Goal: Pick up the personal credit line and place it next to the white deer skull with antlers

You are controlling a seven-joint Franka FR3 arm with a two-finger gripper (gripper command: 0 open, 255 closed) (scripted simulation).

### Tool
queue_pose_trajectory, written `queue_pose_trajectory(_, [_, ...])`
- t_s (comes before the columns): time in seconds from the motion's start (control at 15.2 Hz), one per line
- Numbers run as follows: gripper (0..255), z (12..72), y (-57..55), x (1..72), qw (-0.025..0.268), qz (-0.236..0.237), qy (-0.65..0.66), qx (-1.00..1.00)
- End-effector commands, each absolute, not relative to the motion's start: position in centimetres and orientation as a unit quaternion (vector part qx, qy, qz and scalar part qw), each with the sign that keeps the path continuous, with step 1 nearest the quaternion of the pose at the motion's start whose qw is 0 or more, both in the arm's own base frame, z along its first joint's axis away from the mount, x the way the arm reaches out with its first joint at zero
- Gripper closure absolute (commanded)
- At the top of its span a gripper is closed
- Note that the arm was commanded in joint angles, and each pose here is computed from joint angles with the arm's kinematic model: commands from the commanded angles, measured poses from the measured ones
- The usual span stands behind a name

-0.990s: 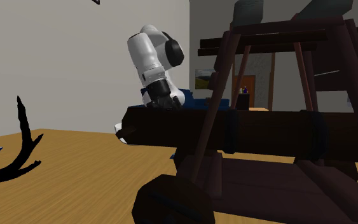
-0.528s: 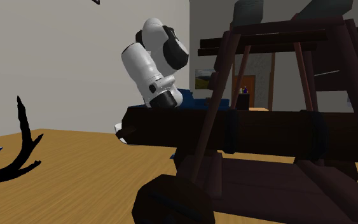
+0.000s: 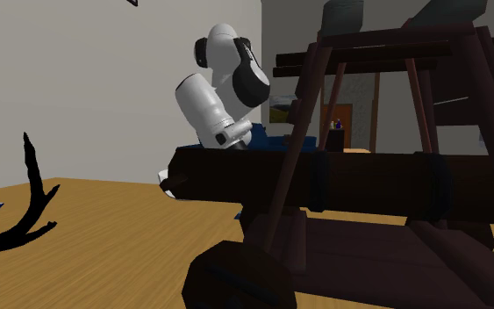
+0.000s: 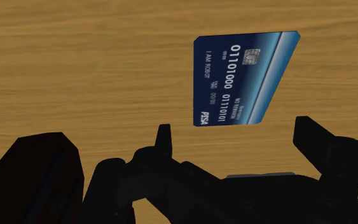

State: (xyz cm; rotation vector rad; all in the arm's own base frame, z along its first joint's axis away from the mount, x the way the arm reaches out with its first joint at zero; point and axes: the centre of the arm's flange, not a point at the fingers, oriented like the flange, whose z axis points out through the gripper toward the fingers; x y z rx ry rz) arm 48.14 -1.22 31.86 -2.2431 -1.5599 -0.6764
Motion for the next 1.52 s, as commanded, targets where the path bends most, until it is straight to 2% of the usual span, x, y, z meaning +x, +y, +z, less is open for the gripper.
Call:
queue_pose_trajectory(0.0, [0,31.7,-1.1,48.2,0.163,-0.237,-0.547,-0.786])
queue_pose_trajectory(0.33, [0,31.7,-1.1,48.2,0.163,-0.237,-0.547,-0.786])
queue_pose_trajectory(0.4, [255,31.7,-1.1,48.2,0.163,-0.237,-0.547,-0.786])
queue_pose_trajectory(0.99, [255,31.7,-1.1,48.2,0.163,-0.237,-0.547,-0.786])
queue_pose_trajectory(1.45, [255,35.4,-1.1,48.2,0.163,-0.237,-0.547,-0.786])
